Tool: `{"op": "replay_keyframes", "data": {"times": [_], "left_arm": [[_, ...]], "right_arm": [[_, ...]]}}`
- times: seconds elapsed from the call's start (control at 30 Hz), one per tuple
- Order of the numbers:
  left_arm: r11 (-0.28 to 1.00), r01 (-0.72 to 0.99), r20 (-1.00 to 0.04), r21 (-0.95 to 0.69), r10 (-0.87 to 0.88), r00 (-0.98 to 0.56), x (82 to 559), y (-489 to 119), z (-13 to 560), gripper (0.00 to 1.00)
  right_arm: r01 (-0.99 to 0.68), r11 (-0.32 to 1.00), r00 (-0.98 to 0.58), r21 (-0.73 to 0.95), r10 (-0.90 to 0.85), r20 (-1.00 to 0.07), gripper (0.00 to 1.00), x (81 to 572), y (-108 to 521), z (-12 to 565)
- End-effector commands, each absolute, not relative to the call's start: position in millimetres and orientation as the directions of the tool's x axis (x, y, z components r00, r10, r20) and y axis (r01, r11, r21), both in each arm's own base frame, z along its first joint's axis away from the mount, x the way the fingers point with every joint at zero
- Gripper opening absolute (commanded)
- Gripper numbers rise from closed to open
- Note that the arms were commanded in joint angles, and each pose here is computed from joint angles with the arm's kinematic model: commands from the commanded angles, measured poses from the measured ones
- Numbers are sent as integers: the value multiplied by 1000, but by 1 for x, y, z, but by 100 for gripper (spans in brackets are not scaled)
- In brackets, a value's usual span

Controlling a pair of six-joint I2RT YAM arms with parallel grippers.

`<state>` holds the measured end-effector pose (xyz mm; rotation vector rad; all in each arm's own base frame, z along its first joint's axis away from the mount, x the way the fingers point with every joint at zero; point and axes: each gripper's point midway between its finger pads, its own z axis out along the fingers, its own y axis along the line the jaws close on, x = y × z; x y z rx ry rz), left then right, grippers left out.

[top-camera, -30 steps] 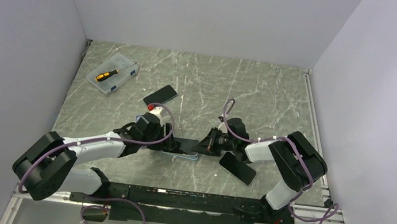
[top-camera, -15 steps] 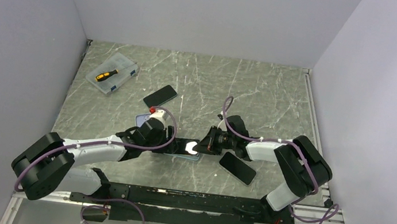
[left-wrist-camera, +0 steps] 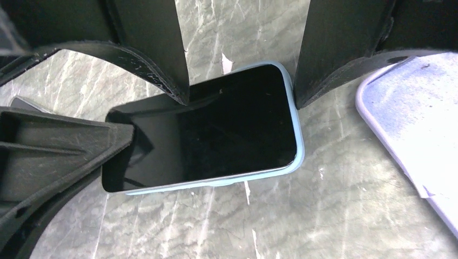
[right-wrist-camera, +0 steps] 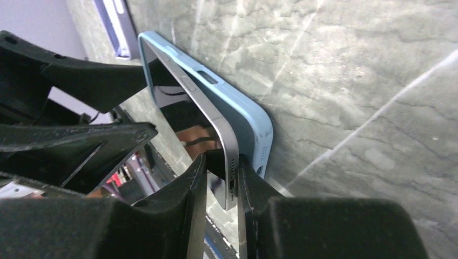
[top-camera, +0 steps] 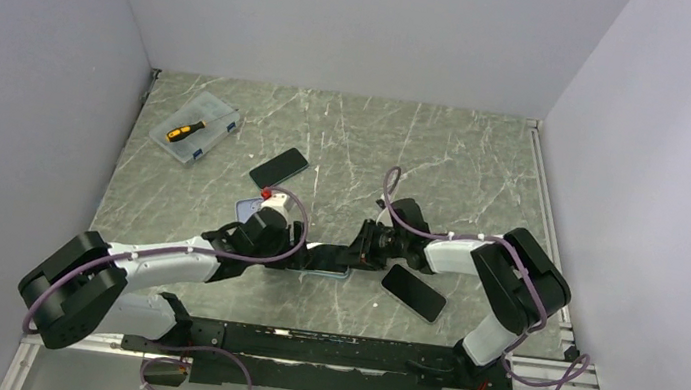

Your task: Put the phone into the phone case

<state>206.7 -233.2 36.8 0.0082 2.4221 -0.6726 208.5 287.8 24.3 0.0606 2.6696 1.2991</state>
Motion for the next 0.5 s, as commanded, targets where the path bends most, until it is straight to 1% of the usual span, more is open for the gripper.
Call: {"op": "replay_keyframes", "data": {"times": [0.0,0.33,0.47], "left_arm": [[600,283,-370,-749,-23,-929,135,-305,85,71],[590,267,-357,-762,-38,-933,135,-306,85,71],[591,264,-358,-762,-44,-933,135,-306,85,72]], "right_arm": [[-12,820,-988,572,80,-135,24,190,250,-30],[-62,865,-969,497,68,-238,33,205,238,-2],[-84,883,-956,461,58,-286,35,213,232,13]]}}
